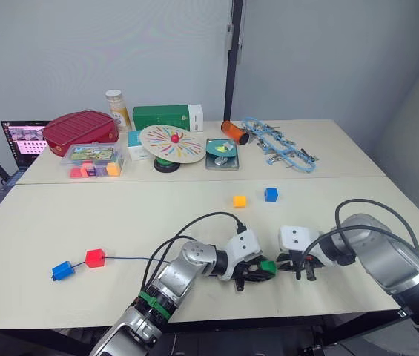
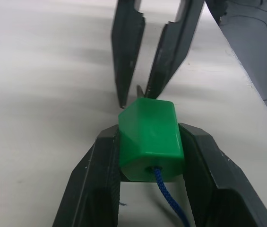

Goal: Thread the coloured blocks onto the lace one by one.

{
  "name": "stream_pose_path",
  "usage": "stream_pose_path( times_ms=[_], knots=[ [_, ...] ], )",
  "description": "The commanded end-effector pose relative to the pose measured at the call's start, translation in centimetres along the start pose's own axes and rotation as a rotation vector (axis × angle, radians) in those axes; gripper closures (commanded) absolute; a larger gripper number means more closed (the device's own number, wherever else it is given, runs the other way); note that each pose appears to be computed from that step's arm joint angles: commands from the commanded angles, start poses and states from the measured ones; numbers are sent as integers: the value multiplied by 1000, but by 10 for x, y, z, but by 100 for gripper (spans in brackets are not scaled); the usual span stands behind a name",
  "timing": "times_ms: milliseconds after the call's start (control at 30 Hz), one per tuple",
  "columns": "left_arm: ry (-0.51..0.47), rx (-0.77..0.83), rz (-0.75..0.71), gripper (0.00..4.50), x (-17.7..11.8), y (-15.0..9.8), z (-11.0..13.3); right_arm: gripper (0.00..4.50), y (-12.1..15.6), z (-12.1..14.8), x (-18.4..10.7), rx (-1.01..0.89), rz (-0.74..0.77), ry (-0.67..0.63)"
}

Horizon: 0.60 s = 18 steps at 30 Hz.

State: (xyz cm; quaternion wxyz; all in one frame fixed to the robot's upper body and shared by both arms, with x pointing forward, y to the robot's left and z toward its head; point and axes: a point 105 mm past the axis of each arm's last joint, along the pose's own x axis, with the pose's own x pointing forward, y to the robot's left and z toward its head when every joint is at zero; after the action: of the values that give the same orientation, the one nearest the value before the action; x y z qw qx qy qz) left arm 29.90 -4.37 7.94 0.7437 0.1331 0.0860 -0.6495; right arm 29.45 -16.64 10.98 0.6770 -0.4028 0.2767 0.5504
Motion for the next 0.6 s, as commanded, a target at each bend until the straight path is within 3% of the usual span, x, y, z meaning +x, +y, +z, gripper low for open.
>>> stream_pose_path(
  times_ms=[33,233,333,600],
  knots=[
    [15,20,7,322,-3,3,1,450,-1,10,-4,-42,-10,-12],
    [61,26,53,322,-27,13,-16,450,-6,7,-5,-48,-31,0],
    [89,12,69,322,-72,13,-37,450,-13,8,-5,-49,-39,-1],
    [185,22,176,322,-161,17,-62,450,-23,12,-3,-74,-32,-11]
  ],
)
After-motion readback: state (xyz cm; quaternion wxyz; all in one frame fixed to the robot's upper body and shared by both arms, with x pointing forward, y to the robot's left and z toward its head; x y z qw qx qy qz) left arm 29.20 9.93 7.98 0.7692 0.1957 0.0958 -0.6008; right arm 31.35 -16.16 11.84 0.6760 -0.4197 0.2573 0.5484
